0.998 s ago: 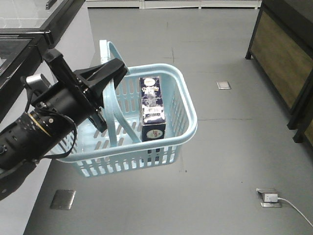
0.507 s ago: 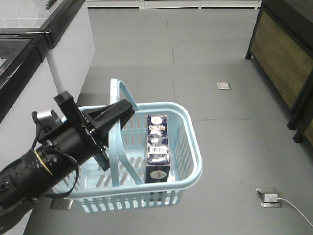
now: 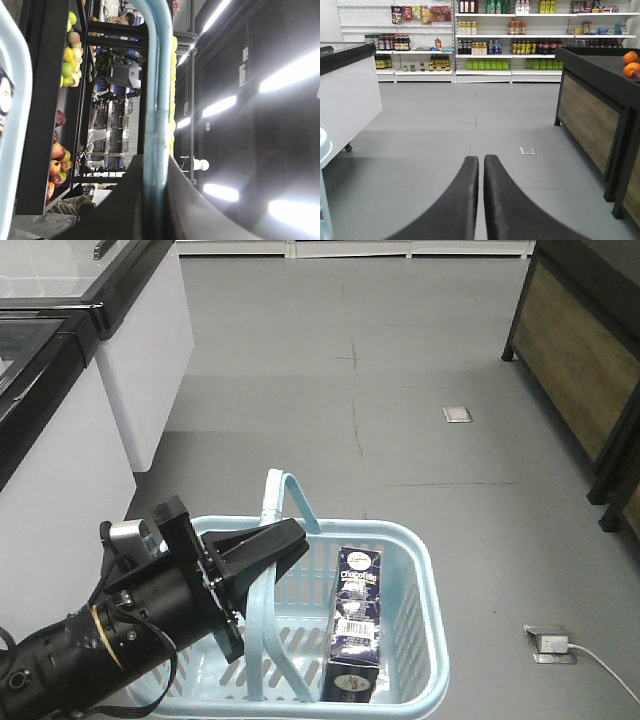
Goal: Left arm holds basket, right arm returns cookies
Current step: 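Lift the basket with the left gripper and bring it in front, then hold the basket steady in the left gripper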
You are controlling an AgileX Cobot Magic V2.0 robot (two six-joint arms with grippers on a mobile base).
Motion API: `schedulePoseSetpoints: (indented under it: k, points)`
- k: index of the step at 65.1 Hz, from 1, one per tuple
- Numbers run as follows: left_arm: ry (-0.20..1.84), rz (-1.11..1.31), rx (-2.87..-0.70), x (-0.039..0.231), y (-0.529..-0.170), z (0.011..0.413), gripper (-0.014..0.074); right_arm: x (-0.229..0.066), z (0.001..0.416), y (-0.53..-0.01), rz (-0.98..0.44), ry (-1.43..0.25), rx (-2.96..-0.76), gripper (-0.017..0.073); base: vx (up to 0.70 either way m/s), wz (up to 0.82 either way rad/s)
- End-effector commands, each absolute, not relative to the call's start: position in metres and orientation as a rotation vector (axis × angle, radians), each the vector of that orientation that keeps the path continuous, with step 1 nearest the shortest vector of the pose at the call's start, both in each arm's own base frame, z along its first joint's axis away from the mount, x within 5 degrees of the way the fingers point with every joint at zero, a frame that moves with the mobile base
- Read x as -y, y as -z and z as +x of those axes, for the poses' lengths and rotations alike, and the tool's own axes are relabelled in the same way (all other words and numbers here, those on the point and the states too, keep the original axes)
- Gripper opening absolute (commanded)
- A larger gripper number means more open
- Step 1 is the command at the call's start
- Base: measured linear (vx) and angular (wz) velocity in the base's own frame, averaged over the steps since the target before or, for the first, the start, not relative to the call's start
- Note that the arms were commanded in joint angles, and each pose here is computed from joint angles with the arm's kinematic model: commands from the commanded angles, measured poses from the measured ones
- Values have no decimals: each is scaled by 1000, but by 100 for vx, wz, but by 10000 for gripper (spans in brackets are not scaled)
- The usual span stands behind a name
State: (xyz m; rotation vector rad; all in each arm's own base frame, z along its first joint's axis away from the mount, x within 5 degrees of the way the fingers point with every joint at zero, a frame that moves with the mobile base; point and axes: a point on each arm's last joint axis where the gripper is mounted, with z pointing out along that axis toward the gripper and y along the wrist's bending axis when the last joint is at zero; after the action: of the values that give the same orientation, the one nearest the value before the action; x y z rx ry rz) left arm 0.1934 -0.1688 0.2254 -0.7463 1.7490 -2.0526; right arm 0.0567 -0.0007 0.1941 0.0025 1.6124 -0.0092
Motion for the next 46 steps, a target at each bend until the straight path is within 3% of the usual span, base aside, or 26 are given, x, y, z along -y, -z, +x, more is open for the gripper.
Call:
schedulePoseSetpoints:
  k: [1,46]
  points:
    - [2327,-545,-1378,164,-270,185,-3,0,56,-195,-10,16,-1549,-6,0,0]
    - [2334,-548,-1321,171,-275,176,-3,0,56,-195,-10,16,-1549,-6,0,0]
